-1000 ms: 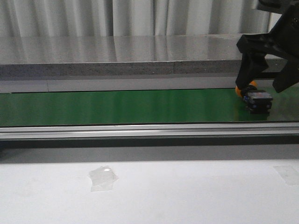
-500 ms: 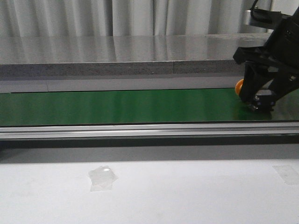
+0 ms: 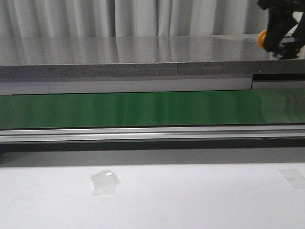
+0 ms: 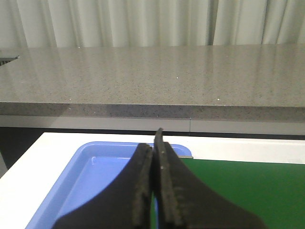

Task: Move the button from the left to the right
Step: 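Carry the button with the right gripper and lower it into the green tray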

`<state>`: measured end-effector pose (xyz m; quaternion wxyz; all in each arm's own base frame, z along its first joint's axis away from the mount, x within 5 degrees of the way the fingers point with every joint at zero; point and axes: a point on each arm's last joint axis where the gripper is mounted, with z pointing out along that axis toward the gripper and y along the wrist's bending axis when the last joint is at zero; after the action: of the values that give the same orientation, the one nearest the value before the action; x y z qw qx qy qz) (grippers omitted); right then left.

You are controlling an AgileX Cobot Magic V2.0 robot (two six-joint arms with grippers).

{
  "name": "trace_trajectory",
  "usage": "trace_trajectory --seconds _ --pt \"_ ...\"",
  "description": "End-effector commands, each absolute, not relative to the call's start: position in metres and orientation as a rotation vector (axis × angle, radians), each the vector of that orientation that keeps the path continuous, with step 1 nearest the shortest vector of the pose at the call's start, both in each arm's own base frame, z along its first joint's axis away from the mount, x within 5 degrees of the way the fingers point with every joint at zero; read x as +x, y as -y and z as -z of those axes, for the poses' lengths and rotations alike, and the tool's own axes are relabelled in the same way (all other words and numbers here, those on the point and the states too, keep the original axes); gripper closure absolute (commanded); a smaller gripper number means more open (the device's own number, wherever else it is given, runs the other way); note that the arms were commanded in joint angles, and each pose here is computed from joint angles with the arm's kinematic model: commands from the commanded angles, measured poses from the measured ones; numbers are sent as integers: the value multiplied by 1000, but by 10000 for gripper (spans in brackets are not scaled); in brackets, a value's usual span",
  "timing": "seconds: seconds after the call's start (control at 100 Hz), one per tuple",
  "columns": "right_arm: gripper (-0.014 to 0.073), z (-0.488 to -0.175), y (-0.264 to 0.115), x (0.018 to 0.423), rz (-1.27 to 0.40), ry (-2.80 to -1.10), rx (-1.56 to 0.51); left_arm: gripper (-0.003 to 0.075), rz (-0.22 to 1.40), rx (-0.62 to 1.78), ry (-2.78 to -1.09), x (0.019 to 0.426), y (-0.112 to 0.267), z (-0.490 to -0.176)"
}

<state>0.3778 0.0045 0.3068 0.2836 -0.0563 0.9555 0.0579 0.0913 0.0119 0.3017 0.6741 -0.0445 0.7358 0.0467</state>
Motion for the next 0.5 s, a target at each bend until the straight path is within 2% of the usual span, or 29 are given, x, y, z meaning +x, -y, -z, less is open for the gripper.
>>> trace_trajectory --seconds 0.0,0.25,0.49 --pt "524 -346 27 373 -75 -2425 -71 740 -101 -101 -1550 91 -12 -318" --pt "524 -345 112 361 65 -2404 141 740 -101 -101 -1550 91 -12 -318" --pt "524 -328 159 359 125 -2394 284 740 -101 -101 -1550 91 -12 -318"
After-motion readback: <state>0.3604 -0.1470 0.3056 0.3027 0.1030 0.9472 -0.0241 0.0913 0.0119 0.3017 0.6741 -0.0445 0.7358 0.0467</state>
